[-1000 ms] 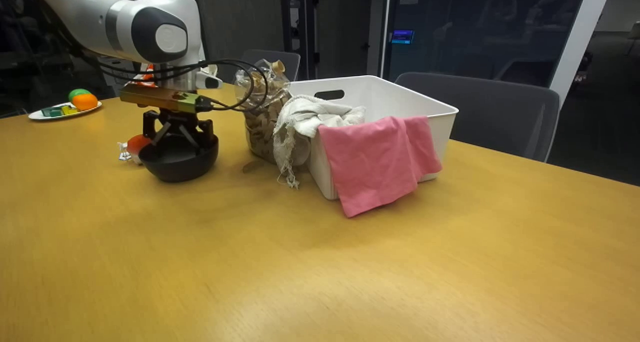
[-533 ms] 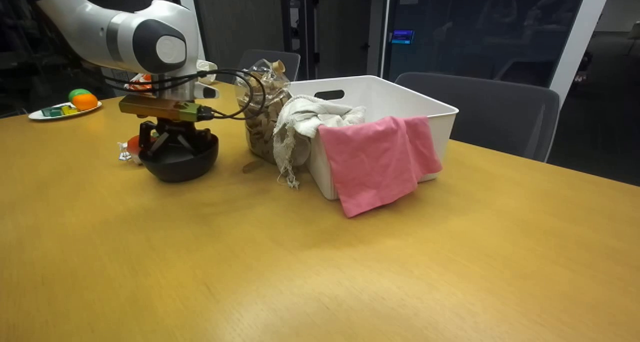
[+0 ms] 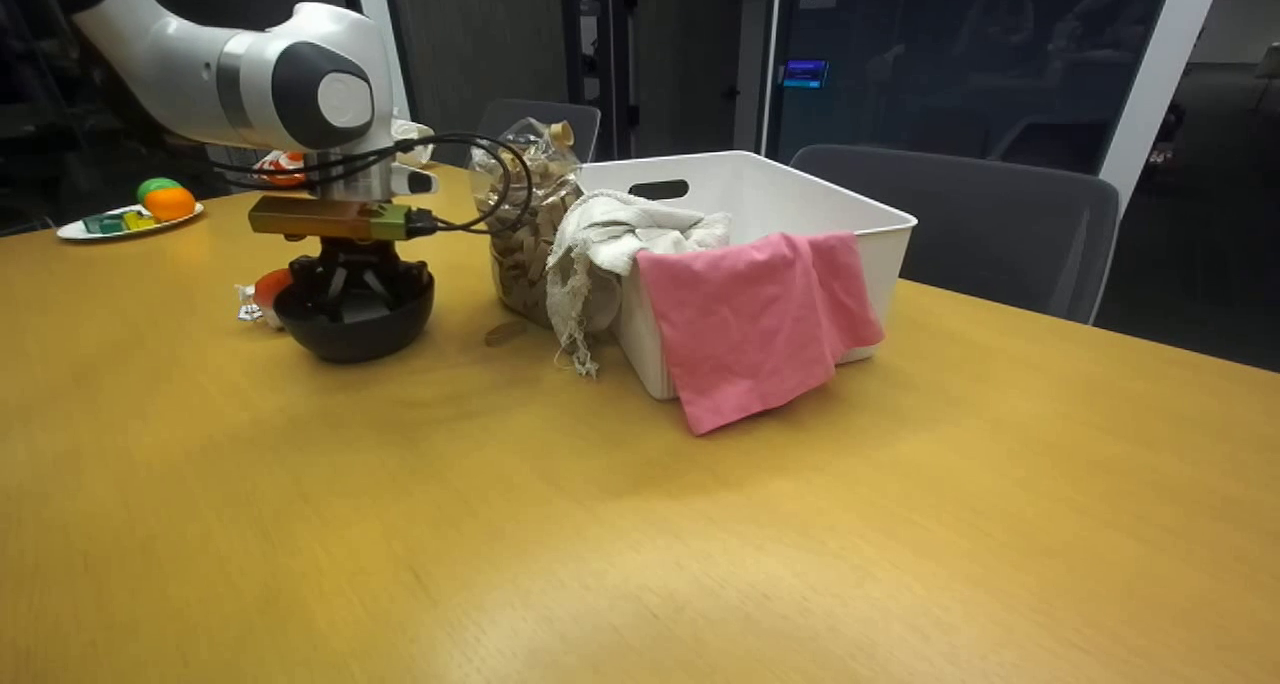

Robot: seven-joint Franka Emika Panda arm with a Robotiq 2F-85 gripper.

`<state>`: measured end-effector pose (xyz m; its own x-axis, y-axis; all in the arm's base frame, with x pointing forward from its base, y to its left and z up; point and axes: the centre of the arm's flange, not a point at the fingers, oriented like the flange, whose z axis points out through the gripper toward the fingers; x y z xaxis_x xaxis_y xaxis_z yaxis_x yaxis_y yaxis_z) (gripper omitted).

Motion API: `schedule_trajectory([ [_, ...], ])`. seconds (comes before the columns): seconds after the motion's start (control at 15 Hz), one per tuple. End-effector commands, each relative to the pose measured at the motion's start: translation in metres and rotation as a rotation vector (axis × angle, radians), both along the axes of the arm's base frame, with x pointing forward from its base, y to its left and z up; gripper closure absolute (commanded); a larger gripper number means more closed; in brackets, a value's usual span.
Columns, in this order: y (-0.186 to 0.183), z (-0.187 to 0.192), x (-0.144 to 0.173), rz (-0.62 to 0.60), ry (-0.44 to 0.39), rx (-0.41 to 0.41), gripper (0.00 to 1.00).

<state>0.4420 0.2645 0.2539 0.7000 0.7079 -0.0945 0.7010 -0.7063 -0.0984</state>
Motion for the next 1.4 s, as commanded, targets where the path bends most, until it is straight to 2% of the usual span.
schedule_trajectory([
  [0.0,0.001,0.002,0.0,0.023,-0.029,-0.001,0.66],
  [0.13,0.0,0.003,0.001,0.019,-0.029,-0.001,0.79],
  [0.33,-0.001,0.009,0.002,0.014,-0.03,-0.005,0.87],
  [0.93,-0.01,0.028,0.005,-0.006,-0.029,-0.001,0.8],
  [1.33,-0.013,0.077,0.001,0.009,-0.019,0.012,0.83],
])
